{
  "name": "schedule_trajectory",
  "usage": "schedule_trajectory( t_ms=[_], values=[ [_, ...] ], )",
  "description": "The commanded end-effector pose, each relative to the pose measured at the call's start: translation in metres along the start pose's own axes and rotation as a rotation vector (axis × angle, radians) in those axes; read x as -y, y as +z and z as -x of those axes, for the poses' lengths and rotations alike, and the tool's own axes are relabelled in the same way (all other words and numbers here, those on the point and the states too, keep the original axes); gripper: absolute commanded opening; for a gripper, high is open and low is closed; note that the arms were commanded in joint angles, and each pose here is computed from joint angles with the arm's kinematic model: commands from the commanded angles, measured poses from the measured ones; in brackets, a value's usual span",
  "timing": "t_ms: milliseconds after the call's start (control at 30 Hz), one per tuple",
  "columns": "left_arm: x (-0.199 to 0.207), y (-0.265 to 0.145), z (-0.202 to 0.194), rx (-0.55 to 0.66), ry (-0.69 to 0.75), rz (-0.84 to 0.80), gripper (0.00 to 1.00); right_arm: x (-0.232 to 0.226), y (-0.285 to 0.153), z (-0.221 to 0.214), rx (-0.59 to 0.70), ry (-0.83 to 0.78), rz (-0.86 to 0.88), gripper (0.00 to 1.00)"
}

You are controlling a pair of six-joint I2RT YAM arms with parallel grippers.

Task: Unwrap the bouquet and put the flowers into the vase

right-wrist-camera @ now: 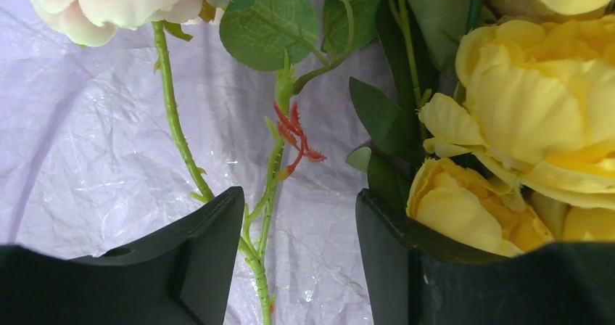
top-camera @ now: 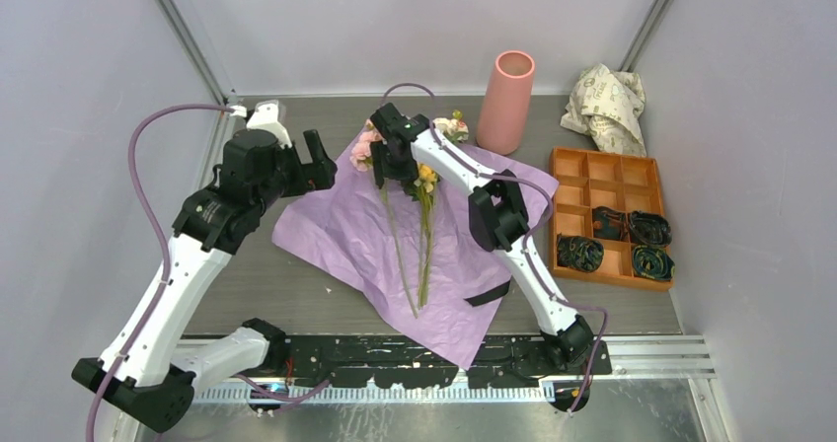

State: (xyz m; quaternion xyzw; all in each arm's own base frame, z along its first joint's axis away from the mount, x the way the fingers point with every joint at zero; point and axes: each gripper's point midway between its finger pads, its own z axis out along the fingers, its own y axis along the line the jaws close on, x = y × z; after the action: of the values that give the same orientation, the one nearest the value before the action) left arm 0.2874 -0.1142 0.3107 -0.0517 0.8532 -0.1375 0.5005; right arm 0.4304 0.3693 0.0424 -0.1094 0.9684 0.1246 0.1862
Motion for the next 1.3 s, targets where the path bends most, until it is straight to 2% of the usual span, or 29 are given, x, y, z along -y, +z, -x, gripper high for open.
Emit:
schedule_trajectory(
  t_ms=[0,200,300,333,500,633,767,800,933,1000,1133,1267],
  values=[
    [-0.001,-0.008,0.018,0.098,0.009,-0.015,1.00,-0.017,-0.020,0.017,0.061,-0.016,0.045,0.62],
    [-0.005,-0.003,0.011,0.065,0.030,0.009,1.00,-0.032,-0.008,0.007,0.047,-0.027,0.079,0.45],
    [-0.008,-0.001,0.006,0.044,0.038,0.024,0.99,-0.035,-0.002,0.005,0.045,-0.031,0.081,0.30],
    [-0.009,-0.001,0.005,0.039,0.041,0.028,0.99,-0.036,-0.002,0.006,0.049,-0.031,0.080,0.28],
    [-0.012,-0.001,0.001,0.030,0.043,0.038,0.98,-0.037,-0.006,0.013,0.074,-0.038,0.080,0.26],
    [-0.013,-0.001,0.000,0.029,0.043,0.039,0.98,-0.037,-0.003,0.013,0.072,-0.036,0.083,0.34],
    [-0.013,-0.002,-0.001,0.028,0.046,0.037,0.98,-0.038,0.007,0.006,0.047,-0.026,0.090,0.36],
    [-0.013,-0.001,-0.002,0.025,0.047,0.036,0.98,-0.038,0.011,0.004,0.040,-0.024,0.093,0.34],
    [-0.011,-0.001,-0.003,0.018,0.050,0.030,0.97,-0.040,0.013,0.004,0.039,-0.016,0.102,0.12],
    [-0.011,-0.001,-0.003,0.014,0.050,0.028,0.96,-0.042,0.005,0.010,0.060,-0.018,0.111,0.02],
    [-0.013,-0.004,-0.001,0.021,0.050,0.037,0.95,-0.054,-0.042,0.038,0.168,-0.041,0.145,0.01],
    [-0.014,-0.010,0.003,0.048,0.041,0.037,0.94,-0.063,-0.124,0.077,0.350,-0.078,0.180,0.01]
  ],
)
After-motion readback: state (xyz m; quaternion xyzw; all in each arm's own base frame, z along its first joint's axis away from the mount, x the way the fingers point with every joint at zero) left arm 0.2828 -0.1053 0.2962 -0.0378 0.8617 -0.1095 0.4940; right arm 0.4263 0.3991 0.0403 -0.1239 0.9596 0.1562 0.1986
